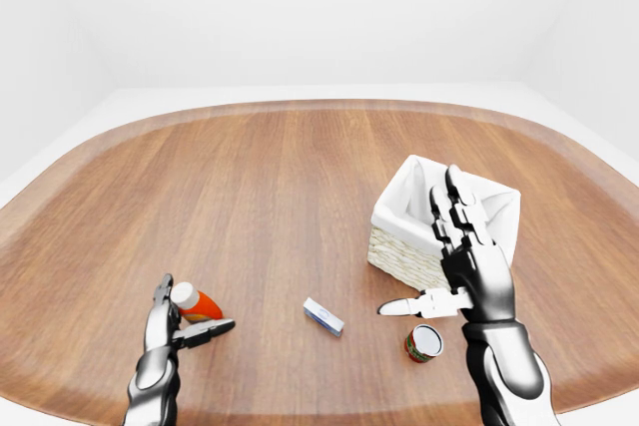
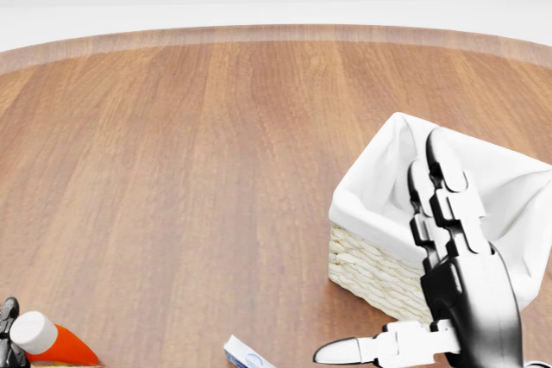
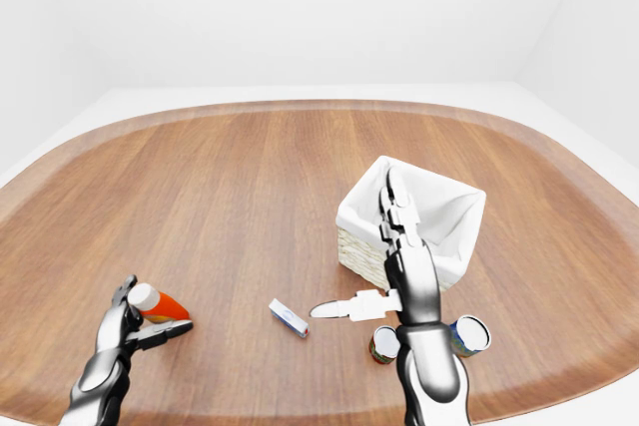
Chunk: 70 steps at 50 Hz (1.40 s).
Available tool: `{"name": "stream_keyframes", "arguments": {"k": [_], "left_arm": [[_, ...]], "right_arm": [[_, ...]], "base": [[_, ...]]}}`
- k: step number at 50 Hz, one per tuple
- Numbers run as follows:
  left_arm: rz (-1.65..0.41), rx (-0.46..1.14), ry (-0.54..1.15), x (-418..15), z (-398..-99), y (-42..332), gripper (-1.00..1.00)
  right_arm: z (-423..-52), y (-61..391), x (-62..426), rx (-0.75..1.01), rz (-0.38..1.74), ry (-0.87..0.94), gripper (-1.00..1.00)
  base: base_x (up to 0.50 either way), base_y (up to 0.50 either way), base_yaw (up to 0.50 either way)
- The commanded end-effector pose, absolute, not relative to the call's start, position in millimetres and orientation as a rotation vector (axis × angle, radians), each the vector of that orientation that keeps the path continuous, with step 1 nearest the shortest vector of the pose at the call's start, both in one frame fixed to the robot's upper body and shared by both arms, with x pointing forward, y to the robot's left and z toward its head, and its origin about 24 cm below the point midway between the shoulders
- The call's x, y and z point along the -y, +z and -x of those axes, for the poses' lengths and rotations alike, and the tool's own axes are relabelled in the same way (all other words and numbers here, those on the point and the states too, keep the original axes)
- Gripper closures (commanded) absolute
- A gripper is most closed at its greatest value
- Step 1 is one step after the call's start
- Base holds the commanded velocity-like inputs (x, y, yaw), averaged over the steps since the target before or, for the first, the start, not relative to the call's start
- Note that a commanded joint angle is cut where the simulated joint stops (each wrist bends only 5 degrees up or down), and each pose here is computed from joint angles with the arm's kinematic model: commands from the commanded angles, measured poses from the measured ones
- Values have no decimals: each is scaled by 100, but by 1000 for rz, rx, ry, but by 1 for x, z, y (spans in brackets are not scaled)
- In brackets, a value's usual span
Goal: Pick up the ketchup, and put it in the basket.
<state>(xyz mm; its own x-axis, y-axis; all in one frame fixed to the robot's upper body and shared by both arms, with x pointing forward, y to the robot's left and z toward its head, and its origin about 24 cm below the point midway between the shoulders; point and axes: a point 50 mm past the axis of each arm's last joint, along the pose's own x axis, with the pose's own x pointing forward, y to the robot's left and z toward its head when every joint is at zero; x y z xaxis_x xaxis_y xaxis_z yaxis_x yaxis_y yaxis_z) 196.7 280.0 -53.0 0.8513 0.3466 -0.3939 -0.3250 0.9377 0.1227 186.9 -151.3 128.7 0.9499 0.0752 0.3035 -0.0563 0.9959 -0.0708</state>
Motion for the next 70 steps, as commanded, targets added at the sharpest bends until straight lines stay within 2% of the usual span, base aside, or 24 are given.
{"name": "stream_keyframes", "arguments": {"k": [1, 5, 6, 7, 29, 37, 44, 59, 70], "left_arm": [[-44, -544, 344, -276, -197, -75, -100], [-49, -568, 344, -276, -198, -78, -100], [-44, -574, 346, -275, -197, -80, 31], [-43, -577, 342, -275, -197, -80, 93], [-68, -551, 333, -274, -196, -76, 92], [-158, -275, 309, -267, -206, -20, 92], [-187, -145, 286, -260, -206, 9, 92], [-213, -38, 239, -244, -208, 32, 93], [-227, 82, 178, -222, -222, 59, 93]], "right_arm": [[-187, 128, 151, 309, 62, 68, -100], [-187, 127, 150, 305, 62, 69, -100], [-187, 128, 150, 306, 62, 69, -100], [-187, 128, 150, 306, 62, 69, -100], [-187, 127, 149, 301, 62, 75, -100], [-187, 127, 149, 302, 61, 77, -100], [-187, 126, 150, 299, 59, 76, -100], [-187, 125, 148, 296, 57, 83, -100], [-187, 124, 148, 289, 56, 86, -100]], "base": [[0, 0, 0], [0, 0, 0], [0, 0, 0], [0, 0, 0], [0, 0, 0], [0, 0, 0], [0, 0, 0], [0, 0, 0], [0, 0, 0]]}}
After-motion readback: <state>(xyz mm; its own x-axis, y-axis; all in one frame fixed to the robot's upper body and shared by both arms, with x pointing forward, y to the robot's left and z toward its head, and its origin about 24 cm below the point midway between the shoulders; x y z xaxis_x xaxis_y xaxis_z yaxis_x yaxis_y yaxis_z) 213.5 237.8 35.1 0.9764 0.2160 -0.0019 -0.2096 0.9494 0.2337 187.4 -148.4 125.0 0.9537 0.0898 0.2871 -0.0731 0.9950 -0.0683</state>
